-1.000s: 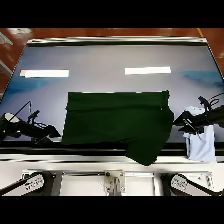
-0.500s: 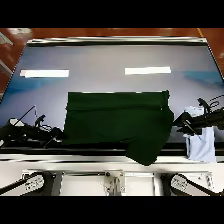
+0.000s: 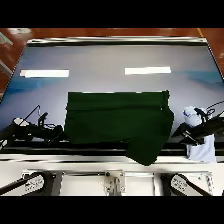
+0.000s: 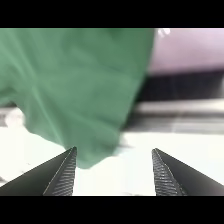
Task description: Fold the shirts.
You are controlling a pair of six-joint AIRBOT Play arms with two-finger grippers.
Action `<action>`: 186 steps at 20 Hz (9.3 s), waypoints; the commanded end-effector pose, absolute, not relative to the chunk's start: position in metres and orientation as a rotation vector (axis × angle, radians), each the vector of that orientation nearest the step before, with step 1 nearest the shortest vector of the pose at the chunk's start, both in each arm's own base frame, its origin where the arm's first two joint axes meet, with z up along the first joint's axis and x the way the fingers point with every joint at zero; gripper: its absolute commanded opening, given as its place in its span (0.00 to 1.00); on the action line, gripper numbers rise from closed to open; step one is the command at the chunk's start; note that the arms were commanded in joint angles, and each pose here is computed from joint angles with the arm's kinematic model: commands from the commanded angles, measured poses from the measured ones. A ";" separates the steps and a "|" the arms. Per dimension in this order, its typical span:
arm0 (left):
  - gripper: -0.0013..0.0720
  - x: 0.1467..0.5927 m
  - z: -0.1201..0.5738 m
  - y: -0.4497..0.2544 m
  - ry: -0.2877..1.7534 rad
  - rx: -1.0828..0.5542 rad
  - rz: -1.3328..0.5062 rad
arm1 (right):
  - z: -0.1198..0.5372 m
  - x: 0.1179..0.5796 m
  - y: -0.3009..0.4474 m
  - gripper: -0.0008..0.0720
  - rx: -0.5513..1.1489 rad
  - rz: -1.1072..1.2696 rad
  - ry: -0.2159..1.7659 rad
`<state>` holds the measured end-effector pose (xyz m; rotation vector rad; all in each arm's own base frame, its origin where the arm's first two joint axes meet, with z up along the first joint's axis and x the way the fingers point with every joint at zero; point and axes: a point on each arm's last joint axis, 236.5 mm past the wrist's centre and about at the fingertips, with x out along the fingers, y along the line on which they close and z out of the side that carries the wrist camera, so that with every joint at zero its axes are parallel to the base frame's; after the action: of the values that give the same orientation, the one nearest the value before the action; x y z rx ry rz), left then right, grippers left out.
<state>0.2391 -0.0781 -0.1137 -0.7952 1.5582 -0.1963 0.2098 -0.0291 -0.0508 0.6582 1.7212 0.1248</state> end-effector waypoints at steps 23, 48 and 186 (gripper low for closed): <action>0.07 0.317 -0.048 -0.053 1.235 -0.620 -0.238 | -0.036 0.295 0.047 0.08 0.698 0.233 1.202; 0.83 0.486 -0.062 -0.059 1.200 -0.632 -0.245 | -0.059 0.473 -0.012 0.91 0.634 0.029 1.024; 0.07 0.370 0.348 -0.124 0.371 -0.339 -0.535 | 0.051 0.150 -0.225 0.08 0.672 -0.704 1.347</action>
<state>0.3705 -0.1239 0.3486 -0.3409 0.3699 -0.5336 0.2138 -0.2253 0.0706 0.6292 1.1144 -0.5127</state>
